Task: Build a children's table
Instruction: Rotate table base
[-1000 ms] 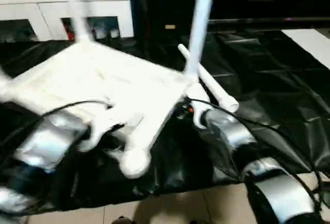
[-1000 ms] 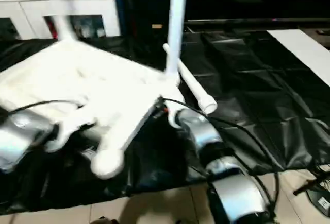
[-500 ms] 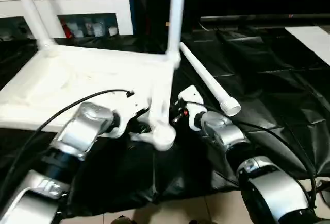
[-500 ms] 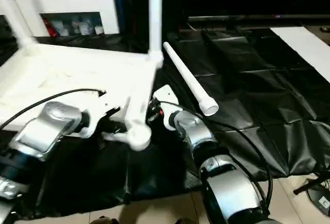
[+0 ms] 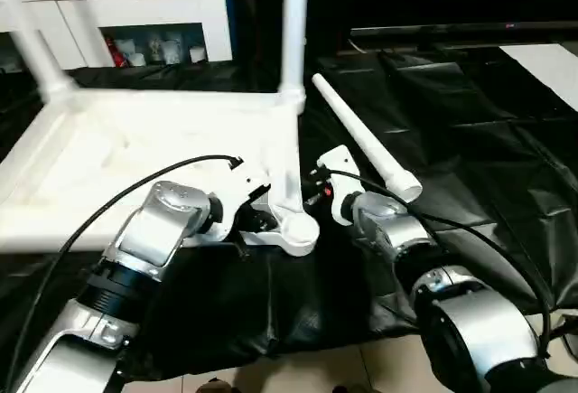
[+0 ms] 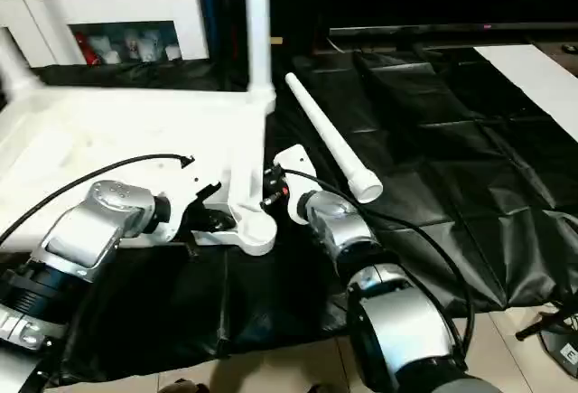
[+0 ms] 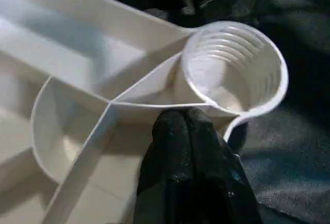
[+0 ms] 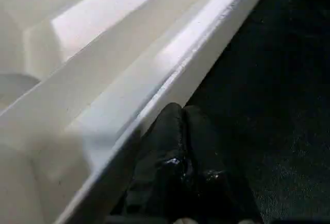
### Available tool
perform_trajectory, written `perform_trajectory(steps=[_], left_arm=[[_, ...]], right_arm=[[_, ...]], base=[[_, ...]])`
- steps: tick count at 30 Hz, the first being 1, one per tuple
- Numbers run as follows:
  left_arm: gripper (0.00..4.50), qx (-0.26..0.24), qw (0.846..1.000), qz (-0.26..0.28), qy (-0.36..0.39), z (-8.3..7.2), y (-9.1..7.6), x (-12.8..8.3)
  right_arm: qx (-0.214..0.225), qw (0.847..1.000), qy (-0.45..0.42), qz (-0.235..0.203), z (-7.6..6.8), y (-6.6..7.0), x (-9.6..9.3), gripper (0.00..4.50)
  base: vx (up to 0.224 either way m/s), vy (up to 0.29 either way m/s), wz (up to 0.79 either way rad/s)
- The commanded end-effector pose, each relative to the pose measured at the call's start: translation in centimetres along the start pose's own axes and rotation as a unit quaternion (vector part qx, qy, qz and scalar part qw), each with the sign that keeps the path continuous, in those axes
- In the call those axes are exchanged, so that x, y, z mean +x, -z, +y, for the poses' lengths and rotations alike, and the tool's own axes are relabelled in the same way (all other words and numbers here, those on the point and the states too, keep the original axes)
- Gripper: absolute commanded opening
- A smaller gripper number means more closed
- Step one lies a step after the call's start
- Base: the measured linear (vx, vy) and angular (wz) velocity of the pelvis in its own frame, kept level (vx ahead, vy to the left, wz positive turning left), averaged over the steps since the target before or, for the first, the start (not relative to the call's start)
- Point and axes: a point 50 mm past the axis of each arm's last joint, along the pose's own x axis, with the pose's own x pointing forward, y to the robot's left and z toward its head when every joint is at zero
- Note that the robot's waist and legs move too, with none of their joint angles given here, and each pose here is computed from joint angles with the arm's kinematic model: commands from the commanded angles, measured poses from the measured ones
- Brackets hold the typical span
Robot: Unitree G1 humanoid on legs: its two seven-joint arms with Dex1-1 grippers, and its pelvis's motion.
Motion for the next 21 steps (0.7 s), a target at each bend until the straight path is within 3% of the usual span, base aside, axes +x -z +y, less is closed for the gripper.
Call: perform_trajectory(steps=[1, 5, 7, 9, 11, 12, 15, 16, 21], left_arm=[[0.00, 0.032, 0.999, -0.023, 0.013, -0.7, -1.4, 0.6], [0.00, 0.052, 0.997, -0.035, -0.052, 1.1, -1.1, -0.6], [0.00, 0.060, 0.995, -0.039, -0.067, 1.4, -1.1, -0.9], [0.40, 0.042, 0.995, -0.060, -0.068, 1.8, -1.3, -1.6], [0.43, 0.028, 0.996, -0.069, -0.059, 2.0, -1.0, -3.0], [0.65, 0.028, 0.995, -0.071, -0.058, 2.1, -0.9, -3.6], [0.81, 0.031, 0.994, -0.084, -0.065, 2.2, -0.8, -4.4], [0.95, 0.036, 0.992, -0.088, -0.078, 2.2, -0.7, -5.1], [1.28, 0.051, 0.989, -0.107, -0.093, 1.9, -1.0, -6.1]], right_arm=[[-0.025, 0.998, -0.025, -0.042, 1.8, -2.4, 1.0, 0.04], [-0.008, 0.997, 0.057, -0.042, -1.1, -2.7, 0.1, 0.04], [-0.007, 0.997, 0.066, -0.041, -1.5, -2.8, -0.1, 0.04], [0.008, 0.996, 0.070, -0.059, -2.5, -3.6, -0.6, 0.19], [-0.002, 0.993, 0.090, -0.079, -4.0, -4.8, -1.3, 0.38], [-0.005, 0.992, 0.096, -0.081, -4.7, -5.4, -1.7, 0.40], [-0.014, 0.992, 0.107, -0.072, -5.6, -5.9, -2.1, 0.63], [-0.036, 0.989, 0.136, -0.054, -6.7, -6.4, -2.7, 0.81], [-0.064, 0.984, 0.163, -0.032, -8.0, -6.9, -3.5, 1.25]], base=[[0.000, 0.000, 0.00], [0.000, 0.000, 0.00], [0.000, 0.000, 0.00], [0.000, 0.000, 0.00], [0.000, 0.000, 0.00], [0.000, 0.000, 0.00], [0.000, 0.000, 0.00], [0.000, 0.000, 0.00], [0.000, 0.000, 0.00]])
